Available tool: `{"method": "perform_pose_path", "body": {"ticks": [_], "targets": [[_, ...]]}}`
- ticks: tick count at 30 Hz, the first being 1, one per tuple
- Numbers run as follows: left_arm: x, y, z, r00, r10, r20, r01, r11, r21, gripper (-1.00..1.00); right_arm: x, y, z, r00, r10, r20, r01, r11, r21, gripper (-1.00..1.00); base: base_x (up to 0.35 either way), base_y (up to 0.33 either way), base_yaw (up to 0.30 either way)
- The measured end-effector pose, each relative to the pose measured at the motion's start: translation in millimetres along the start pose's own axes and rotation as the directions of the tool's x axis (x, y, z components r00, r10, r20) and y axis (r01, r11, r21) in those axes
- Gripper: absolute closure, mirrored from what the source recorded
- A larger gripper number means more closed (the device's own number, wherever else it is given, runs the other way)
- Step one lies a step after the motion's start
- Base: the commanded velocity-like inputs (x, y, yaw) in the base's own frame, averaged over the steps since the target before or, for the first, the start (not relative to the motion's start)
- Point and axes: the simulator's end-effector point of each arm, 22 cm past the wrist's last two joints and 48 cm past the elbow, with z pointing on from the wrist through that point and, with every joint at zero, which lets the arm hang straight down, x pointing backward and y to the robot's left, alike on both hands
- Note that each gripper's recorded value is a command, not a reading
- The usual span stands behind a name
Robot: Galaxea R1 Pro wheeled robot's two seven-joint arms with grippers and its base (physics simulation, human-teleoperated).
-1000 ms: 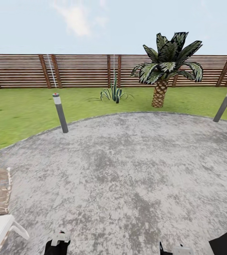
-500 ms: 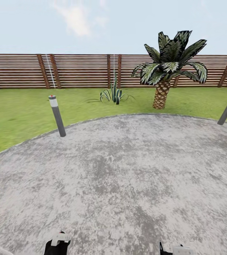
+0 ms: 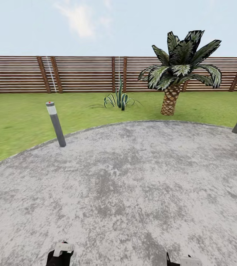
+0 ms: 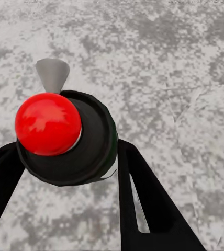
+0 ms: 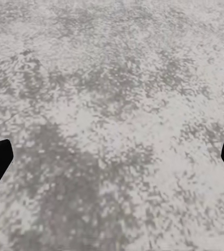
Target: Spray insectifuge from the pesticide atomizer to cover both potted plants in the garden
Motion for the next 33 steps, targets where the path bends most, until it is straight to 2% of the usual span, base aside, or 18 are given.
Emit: {"method": "perform_pose_path", "body": {"ticks": [12, 33], "targets": [[0.0, -0.1, 0.0, 1.0, 0.0, 0.0, 0.0, 1.0, 0.0, 1.0, 0.0, 0.2, 0.0, 1.0, 0.0, 0.0, 0.0, 1.0, 0.0, -1.0, 0.339, 0.0, 0.044], [0.0, 0.1, 0.0, 1.0, 0.0, 0.0, 0.0, 1.0, 0.0, 1.0, -0.1, 0.3, 0.0, 1.0, 0.0, 0.0, 0.0, 1.0, 0.0, -1.0, 0.339, 0.0, 0.271]]}}
